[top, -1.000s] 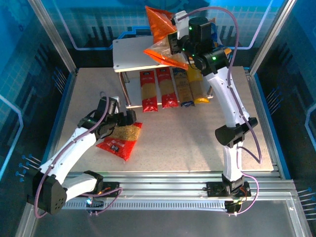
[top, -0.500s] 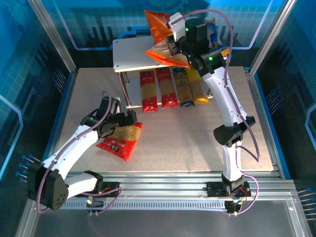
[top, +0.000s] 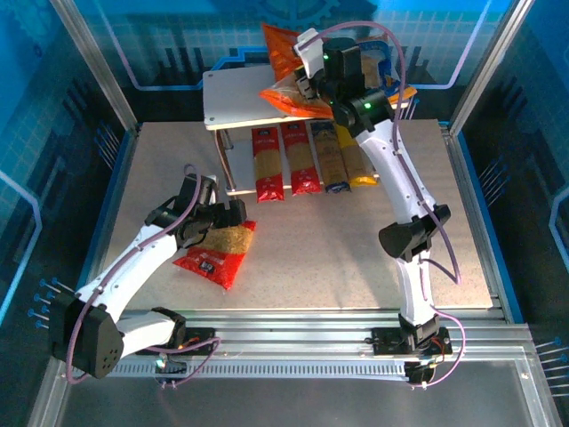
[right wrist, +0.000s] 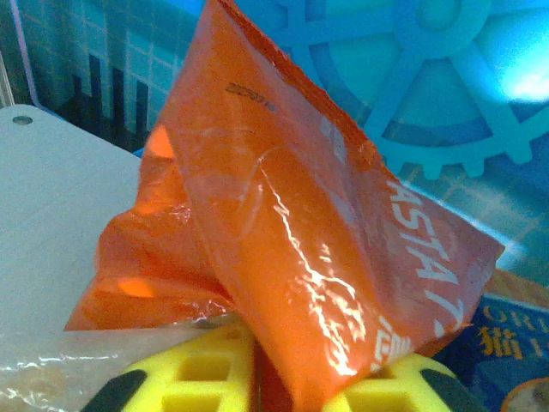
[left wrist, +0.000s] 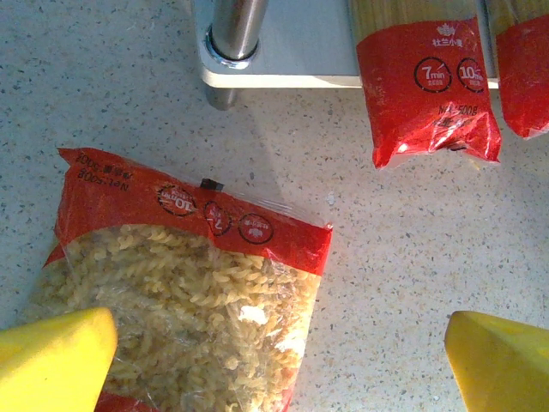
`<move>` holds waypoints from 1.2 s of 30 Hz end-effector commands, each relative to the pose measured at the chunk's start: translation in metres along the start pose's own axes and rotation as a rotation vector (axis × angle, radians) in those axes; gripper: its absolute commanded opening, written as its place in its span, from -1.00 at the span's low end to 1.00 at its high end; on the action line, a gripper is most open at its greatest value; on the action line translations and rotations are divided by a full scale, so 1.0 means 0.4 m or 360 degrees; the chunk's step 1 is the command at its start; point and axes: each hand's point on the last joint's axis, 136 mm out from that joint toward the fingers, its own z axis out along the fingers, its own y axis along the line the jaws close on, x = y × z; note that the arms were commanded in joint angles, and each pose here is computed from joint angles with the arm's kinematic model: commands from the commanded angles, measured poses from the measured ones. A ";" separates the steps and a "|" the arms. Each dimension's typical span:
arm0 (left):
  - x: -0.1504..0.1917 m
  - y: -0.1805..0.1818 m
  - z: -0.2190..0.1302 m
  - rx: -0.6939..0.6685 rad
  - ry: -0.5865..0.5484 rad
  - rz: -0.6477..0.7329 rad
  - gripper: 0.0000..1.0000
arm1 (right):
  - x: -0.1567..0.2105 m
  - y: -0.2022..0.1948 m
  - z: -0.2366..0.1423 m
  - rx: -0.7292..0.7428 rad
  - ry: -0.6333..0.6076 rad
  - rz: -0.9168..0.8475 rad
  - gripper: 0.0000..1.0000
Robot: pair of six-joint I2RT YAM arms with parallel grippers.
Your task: Place and organize the pasta boxes and bags onto the shelf
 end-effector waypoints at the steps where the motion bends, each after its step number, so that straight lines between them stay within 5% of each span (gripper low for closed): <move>1: -0.023 -0.003 -0.023 0.0018 -0.0050 0.0016 0.98 | -0.021 0.003 -0.012 -0.0022 -0.0035 0.0045 -0.40; 5: -0.023 -0.005 -0.026 0.0026 -0.0052 0.0015 0.99 | -0.033 0.005 -0.040 -0.0075 -0.0047 0.0119 0.44; 13: -0.024 -0.007 -0.035 0.0036 -0.0061 0.0012 0.98 | -0.121 0.012 -0.161 -0.0251 -0.0227 0.0355 0.77; 20: -0.026 -0.008 -0.041 0.0041 -0.0070 0.0016 0.99 | -0.116 0.015 -0.287 -0.0318 -0.0330 0.0519 0.76; 23: -0.027 -0.010 -0.044 0.0045 -0.0072 0.0017 0.99 | -0.074 0.009 -0.332 -0.0294 -0.0261 0.0605 0.41; 25: -0.031 -0.012 -0.047 0.0050 -0.0080 0.0017 0.98 | -0.034 0.012 -0.347 -0.0285 -0.0163 0.0650 0.37; 29: -0.039 -0.020 -0.054 0.0065 -0.0088 0.0020 0.99 | 0.028 0.015 -0.340 -0.0271 -0.0025 0.0685 0.43; 36: -0.047 -0.025 -0.067 0.0084 -0.0112 0.0013 0.99 | 0.087 0.032 -0.279 -0.0366 0.0150 0.0780 0.18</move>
